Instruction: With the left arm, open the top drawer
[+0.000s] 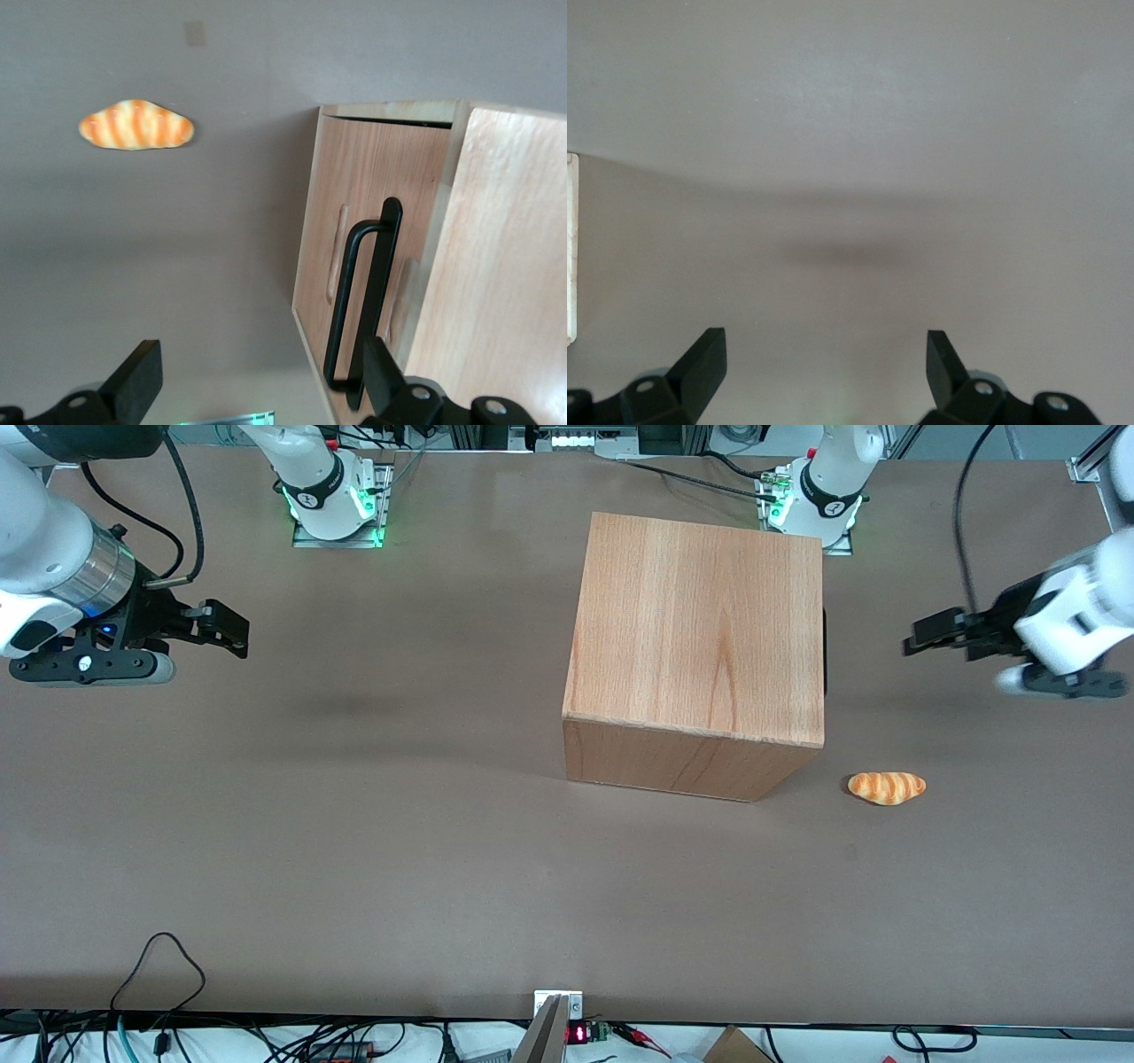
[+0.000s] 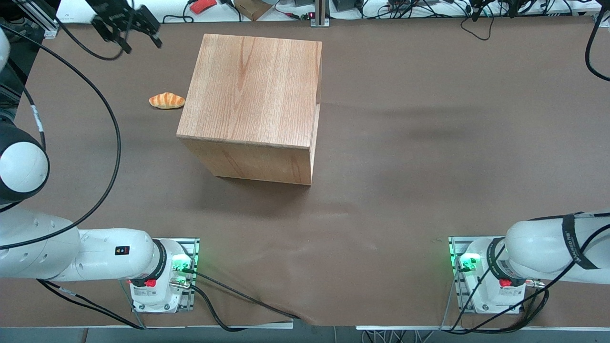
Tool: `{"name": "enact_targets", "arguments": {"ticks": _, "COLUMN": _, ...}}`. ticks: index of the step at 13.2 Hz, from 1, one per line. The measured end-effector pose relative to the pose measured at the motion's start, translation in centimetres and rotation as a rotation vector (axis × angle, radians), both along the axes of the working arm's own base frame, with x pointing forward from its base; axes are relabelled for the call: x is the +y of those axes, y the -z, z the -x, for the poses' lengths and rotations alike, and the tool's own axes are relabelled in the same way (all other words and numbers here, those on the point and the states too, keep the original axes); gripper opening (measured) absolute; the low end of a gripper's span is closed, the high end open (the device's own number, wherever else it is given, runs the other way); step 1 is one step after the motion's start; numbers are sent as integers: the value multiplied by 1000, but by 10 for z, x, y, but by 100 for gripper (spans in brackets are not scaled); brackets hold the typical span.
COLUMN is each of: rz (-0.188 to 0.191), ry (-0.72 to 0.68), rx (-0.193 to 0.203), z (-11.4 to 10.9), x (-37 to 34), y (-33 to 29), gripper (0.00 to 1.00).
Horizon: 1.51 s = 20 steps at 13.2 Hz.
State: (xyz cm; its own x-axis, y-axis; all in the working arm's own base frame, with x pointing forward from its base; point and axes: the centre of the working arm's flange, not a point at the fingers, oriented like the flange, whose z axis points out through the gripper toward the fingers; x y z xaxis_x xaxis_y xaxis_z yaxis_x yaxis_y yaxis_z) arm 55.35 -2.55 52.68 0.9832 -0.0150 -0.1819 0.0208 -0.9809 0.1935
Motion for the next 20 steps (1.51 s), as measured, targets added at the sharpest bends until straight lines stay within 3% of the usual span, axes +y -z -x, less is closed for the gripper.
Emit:
{"name": "enact_targets", "arguments": {"ticks": 2, "rz": 17, "ry": -1, "rx": 11, "z": 4, "x": -12, "y": 36, "gripper": 100}}
{"name": "enact_targets", "arguments": {"ticks": 5, "rz": 13, "ry": 11, "rx": 19, "z": 12, "x": -27, "y": 72, "gripper": 100}}
{"name": "enact_targets", "arguments": {"ticks": 20, "rz": 19, "ry": 20, "rx": 33, "z": 27, "x": -34, "y": 112, "gripper": 100}}
